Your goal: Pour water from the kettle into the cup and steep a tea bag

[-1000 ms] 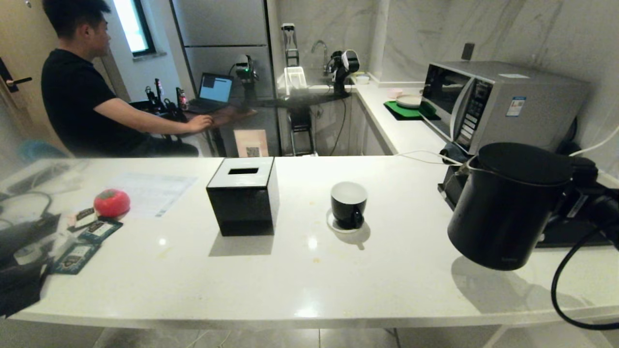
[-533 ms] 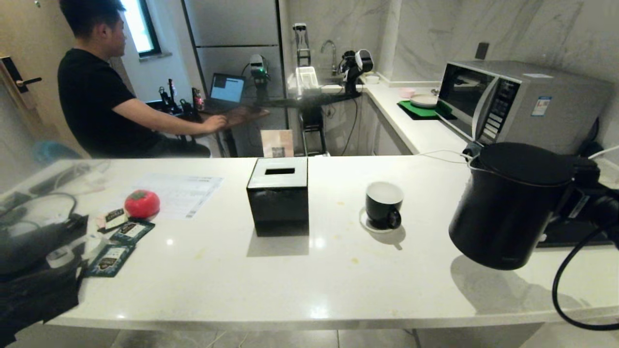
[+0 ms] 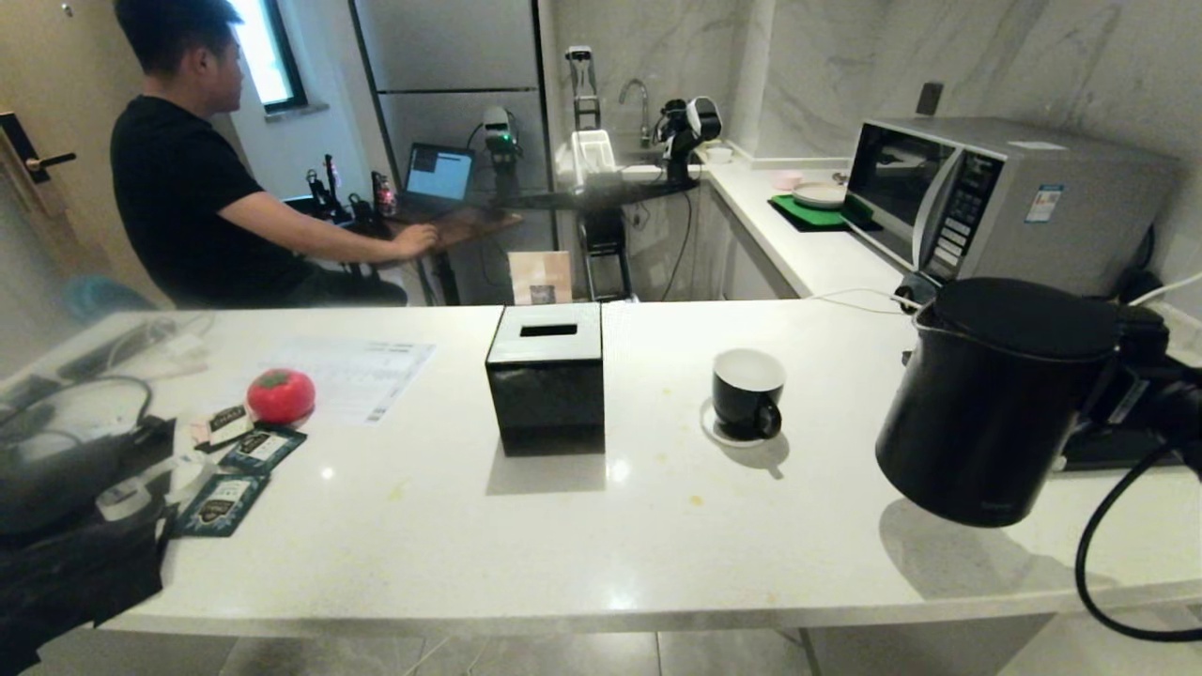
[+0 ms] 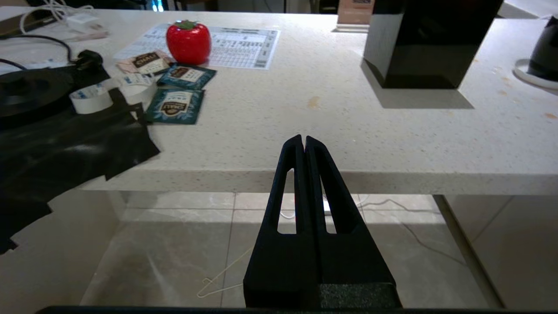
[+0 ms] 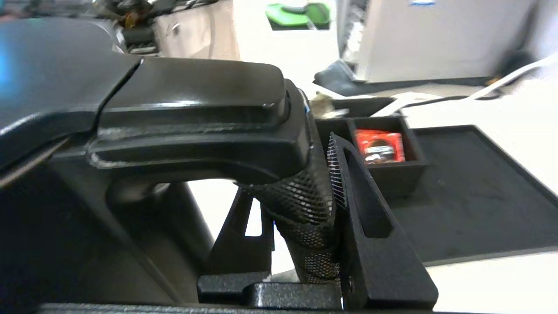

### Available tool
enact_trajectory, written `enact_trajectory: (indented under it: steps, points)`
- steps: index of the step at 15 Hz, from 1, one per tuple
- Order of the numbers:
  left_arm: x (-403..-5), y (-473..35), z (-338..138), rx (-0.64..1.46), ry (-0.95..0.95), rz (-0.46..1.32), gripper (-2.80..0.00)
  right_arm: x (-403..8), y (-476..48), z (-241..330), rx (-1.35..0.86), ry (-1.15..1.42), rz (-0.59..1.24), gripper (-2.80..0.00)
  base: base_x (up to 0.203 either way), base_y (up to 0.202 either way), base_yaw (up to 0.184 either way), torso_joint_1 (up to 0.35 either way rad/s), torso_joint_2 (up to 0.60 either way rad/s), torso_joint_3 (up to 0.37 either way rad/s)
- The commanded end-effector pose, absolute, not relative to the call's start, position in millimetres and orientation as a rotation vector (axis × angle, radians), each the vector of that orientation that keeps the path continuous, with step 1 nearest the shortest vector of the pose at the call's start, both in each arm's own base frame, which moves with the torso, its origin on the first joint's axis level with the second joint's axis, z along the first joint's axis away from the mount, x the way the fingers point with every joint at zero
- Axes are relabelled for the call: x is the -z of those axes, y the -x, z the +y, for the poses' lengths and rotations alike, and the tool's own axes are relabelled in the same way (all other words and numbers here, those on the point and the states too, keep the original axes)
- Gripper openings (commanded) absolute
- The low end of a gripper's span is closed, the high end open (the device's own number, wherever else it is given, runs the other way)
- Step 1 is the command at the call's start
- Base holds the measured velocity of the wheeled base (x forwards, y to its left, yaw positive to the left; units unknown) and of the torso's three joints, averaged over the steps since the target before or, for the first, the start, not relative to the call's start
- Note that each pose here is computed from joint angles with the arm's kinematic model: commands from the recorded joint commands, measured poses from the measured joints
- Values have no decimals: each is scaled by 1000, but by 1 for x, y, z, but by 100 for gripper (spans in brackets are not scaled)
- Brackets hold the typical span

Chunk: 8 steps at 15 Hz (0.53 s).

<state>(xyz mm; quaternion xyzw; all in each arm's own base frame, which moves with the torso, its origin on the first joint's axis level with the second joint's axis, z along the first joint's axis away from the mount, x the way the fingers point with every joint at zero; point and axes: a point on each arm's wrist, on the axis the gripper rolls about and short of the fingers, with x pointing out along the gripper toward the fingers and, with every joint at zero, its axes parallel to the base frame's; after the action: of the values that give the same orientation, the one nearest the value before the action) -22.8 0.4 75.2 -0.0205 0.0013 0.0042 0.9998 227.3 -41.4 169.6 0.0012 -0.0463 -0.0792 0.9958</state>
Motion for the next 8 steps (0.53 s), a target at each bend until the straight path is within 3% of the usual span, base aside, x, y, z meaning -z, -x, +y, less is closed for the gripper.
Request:
enact_trajectory:
  steps: [1,8]
  points:
    - [-75,23,0,-9,43,3,-280,-171,-228,-41,155,-2,-105,-280,0,0,0,0,0,0]
    - [-75,23,0,-9,41,3,-280,-174,-232,-40,151,0,-112,-280,0,0,0,0,0,0]
